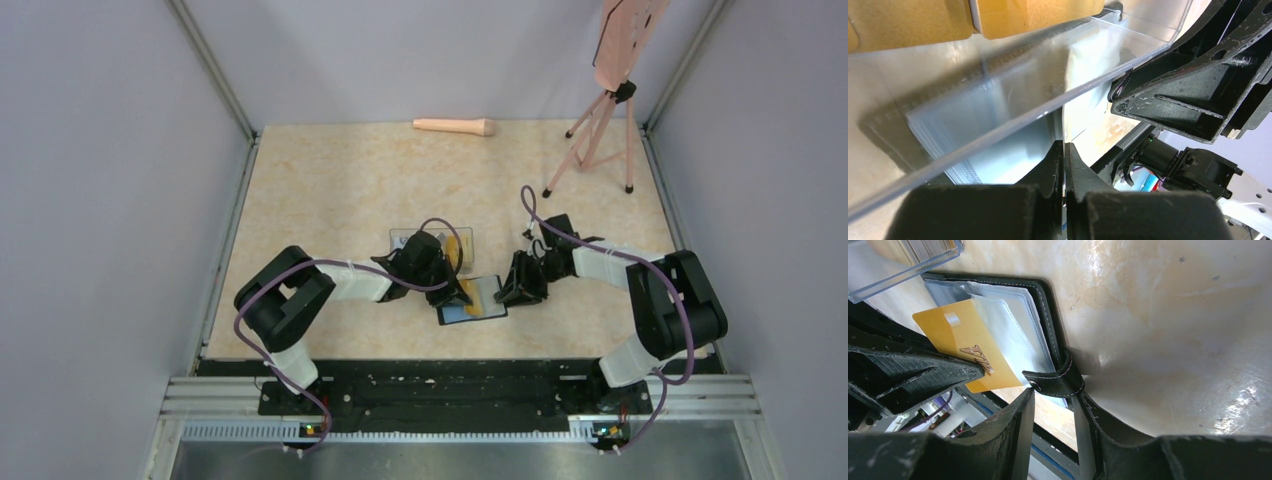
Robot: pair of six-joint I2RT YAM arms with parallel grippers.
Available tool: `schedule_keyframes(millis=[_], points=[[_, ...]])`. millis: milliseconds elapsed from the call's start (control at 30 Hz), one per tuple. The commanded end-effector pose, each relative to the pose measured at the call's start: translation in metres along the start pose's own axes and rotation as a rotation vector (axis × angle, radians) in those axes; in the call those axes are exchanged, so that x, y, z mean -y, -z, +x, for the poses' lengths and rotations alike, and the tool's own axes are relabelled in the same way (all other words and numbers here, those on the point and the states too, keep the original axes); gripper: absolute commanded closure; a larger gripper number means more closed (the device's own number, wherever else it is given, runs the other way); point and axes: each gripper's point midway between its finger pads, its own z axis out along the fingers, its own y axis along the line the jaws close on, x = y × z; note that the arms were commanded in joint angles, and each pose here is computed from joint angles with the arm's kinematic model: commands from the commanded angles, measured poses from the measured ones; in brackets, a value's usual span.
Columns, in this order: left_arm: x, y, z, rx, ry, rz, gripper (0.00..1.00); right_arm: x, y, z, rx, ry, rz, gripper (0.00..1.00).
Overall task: Put the credit cards into the card holder
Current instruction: Insert the credit card into the card holder.
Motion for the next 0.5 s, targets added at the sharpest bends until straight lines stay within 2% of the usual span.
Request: schedule_keyframes(millis=[0, 133, 467], points=[[0.004, 0.000, -0.006, 0.041, -0.021, 0.017, 1.00, 0.017, -0.007, 0.004, 0.006, -0.002, 0.051, 0.65], [-0.004, 0.003, -0.007, 0.063, -0.013, -0.010, 1.00, 0.017, -0.006, 0.004, 0.007, -0.001, 0.048, 0.65], [-0.012, 0.011, -0.016, 0.084, -0.098, -0.120, 1.00, 0.016, -0.007, 0.005, 0.003, -0.004, 0.041, 0.65]])
